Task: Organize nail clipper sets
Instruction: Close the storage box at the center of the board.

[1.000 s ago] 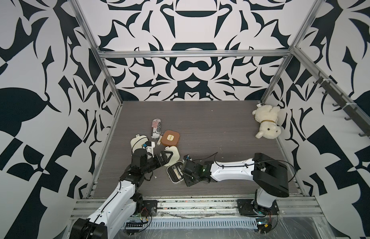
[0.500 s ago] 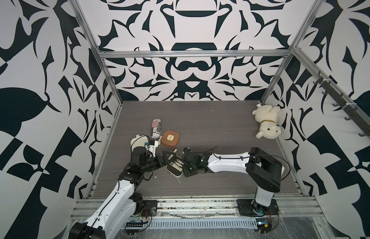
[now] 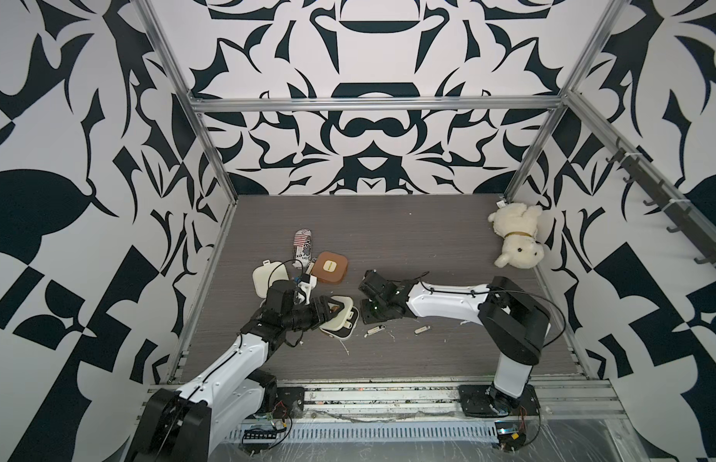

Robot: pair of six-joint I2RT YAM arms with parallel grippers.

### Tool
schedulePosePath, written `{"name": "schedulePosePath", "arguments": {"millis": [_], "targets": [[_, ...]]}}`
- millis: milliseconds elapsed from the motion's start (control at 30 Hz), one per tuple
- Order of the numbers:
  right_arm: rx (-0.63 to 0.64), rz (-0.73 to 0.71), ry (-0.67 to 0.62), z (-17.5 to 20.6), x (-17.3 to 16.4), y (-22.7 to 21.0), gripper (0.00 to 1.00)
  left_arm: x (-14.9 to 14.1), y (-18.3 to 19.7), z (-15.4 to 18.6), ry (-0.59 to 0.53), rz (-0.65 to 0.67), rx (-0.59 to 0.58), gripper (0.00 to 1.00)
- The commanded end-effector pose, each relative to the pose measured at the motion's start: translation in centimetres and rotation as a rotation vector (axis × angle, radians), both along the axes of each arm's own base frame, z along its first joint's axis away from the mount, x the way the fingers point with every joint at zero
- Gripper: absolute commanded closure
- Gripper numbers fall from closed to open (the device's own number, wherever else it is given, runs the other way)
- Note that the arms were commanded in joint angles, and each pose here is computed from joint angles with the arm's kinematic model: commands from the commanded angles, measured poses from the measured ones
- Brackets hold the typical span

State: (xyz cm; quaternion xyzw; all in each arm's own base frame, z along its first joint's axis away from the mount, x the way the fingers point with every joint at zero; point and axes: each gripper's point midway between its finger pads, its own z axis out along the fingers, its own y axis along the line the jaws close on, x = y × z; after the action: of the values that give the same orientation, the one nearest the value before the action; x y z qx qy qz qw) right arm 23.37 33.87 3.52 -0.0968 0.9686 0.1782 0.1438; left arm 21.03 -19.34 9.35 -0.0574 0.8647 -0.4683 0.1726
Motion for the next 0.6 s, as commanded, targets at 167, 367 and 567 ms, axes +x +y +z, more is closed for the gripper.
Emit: {"name": "schedulePosePath", "arguments": {"millis": [167, 367, 567], "targets": [[0.08, -0.047, -0.069, 4.9, -0.2, -0.4, 0.83, 0.3, -1.3, -4.5, 0.132, -0.035, 0.226, 0.61], [0.105, -0.003, -0.048, 4.8, -1.4, 2.4, 0.85, 0.6, 0.3, -7.7, 0.246, 0.031, 0.375, 0.65], [0.118, 0.03, -0.026, 4.0, -2.4, 4.7, 0.86, 0.7, 1.2, -7.3, 0.246, 0.07, 0.41, 0.64]]}}
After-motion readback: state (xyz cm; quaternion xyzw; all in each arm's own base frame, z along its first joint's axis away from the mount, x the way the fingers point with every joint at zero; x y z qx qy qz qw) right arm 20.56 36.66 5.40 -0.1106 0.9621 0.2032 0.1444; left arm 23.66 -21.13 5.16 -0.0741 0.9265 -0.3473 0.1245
